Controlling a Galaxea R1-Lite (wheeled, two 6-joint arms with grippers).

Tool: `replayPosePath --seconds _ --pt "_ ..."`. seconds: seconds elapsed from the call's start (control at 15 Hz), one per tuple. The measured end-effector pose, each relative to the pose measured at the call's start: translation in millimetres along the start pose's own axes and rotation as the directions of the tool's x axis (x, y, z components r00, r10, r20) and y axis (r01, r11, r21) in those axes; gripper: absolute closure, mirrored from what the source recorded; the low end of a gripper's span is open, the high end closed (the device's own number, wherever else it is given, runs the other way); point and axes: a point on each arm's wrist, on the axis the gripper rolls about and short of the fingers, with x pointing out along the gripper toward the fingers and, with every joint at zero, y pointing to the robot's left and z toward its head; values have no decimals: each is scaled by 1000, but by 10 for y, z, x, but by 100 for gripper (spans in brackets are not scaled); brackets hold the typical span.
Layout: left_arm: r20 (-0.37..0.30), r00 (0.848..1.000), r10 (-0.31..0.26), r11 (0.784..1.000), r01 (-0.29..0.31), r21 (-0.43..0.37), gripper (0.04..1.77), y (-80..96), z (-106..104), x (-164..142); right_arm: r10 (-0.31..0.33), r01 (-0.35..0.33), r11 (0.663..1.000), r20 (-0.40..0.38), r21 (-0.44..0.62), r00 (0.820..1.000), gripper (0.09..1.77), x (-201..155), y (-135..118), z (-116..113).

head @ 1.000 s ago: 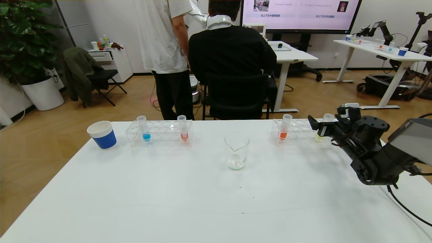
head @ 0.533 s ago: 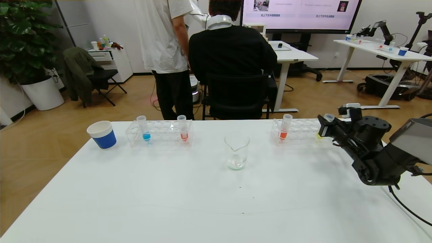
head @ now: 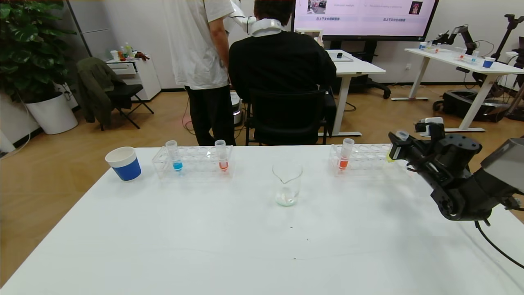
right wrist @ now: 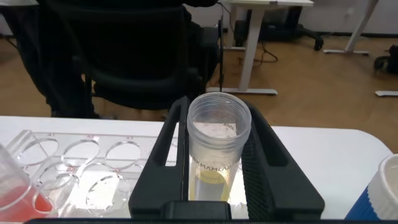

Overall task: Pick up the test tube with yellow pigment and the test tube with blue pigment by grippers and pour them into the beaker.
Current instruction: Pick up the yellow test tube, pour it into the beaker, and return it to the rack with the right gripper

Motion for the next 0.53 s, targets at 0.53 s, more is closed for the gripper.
replayPosePath --seconds 0.53 --pt "0 1000 0 1000 0 0 6 0 0 0 28 -26 999 51 -40 998 136 -77 74 518"
